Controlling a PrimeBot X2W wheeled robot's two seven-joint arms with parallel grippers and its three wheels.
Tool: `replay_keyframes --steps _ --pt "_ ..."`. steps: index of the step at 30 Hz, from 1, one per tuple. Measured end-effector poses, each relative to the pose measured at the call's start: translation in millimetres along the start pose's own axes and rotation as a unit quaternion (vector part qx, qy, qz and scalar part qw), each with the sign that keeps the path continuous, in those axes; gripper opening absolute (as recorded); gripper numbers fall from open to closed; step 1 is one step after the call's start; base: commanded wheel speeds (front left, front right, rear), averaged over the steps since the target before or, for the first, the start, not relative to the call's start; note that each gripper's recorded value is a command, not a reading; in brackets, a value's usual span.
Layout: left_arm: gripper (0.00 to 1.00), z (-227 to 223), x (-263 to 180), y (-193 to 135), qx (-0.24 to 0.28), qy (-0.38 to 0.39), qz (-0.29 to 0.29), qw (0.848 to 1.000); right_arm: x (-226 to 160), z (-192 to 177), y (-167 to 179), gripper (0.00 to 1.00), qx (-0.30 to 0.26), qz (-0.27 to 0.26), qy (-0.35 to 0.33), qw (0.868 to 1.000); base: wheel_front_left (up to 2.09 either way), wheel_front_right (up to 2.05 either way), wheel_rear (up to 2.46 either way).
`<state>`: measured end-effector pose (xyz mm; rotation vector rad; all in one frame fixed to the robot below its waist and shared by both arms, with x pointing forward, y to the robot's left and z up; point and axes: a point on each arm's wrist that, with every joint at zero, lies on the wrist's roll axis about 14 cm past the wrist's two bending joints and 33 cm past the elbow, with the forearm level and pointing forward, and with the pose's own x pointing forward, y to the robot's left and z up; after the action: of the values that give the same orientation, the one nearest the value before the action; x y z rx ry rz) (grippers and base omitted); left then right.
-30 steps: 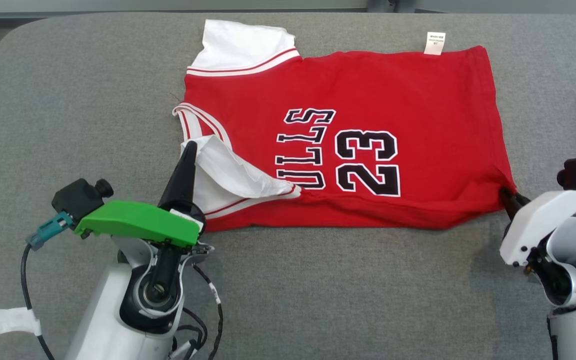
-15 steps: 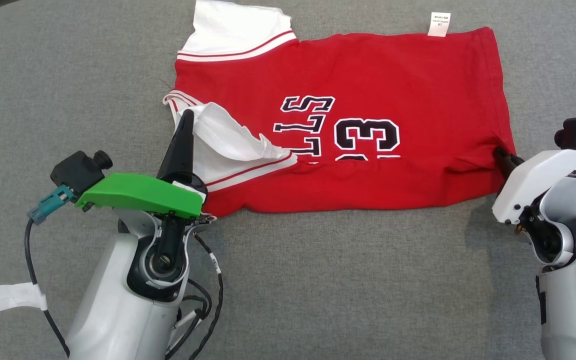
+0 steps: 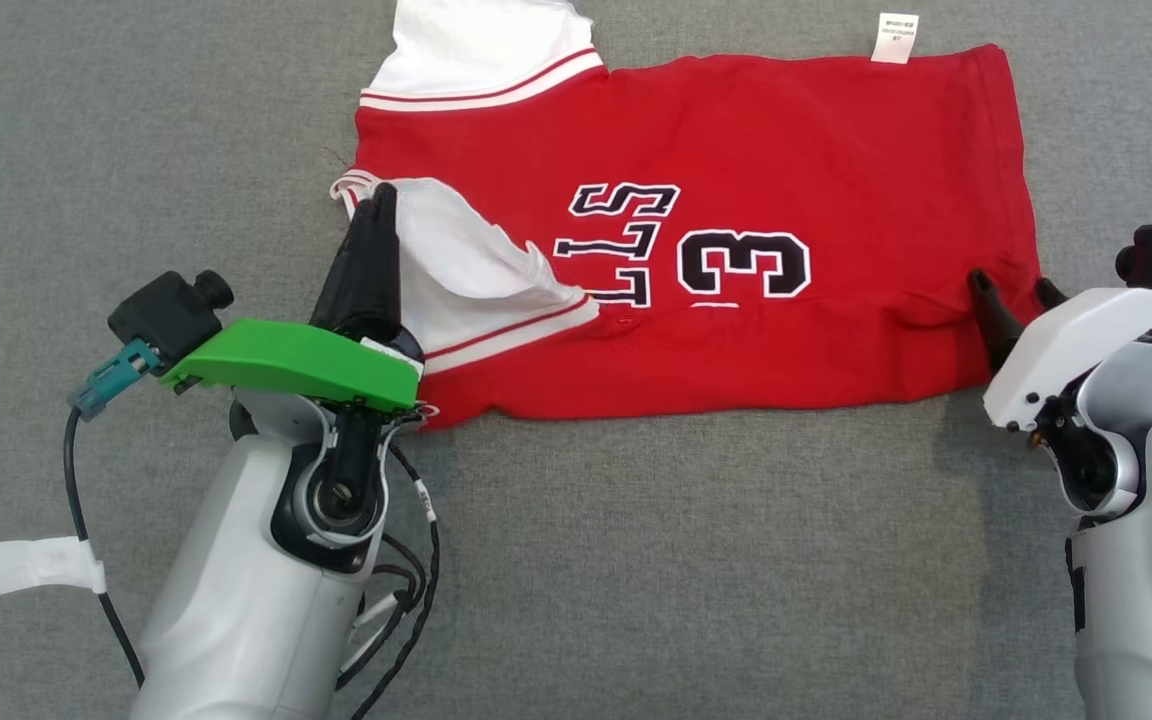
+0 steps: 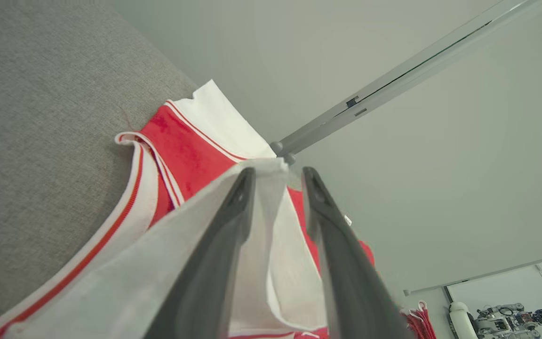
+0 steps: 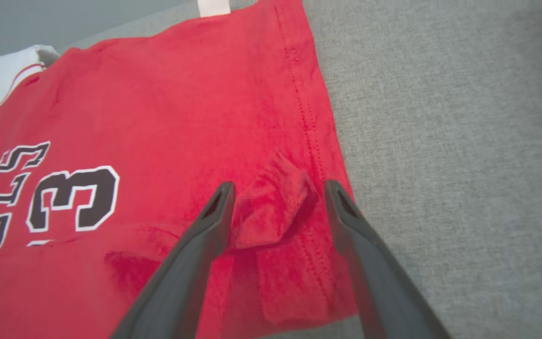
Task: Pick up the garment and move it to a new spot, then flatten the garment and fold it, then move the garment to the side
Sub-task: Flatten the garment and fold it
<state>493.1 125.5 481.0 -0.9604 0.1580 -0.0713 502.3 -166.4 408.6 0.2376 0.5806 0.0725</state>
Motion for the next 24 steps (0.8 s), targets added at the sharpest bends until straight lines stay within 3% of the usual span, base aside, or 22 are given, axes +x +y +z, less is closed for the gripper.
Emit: replay_keyframes --steps 5,10,17,24 --pt "1.0 6 -2 -2 0.038 -0.022 -0.009 0.999 -6 9 -6 1.0 -0.004 -0.01 -0.023 1.0 0.0 0.0 0.0" --pt "1.0 15 -16 9 0.138 -0.035 0.003 0.99 -23 7 -20 1.0 -0.024 -0.032 -0.03 0.999 0.0 0.0 0.0" --pt "1.0 -21 -56 51 0.272 0.048 0.058 0.959 -45 -3 -34 1.0 -0.035 -0.052 -0.022 0.998 0.0 0.0 0.0" --pt "1.0 -37 -78 77 0.331 0.098 0.091 0.934 -48 -16 -41 1.0 -0.039 -0.065 -0.01 0.997 0.0 0.0 0.0"
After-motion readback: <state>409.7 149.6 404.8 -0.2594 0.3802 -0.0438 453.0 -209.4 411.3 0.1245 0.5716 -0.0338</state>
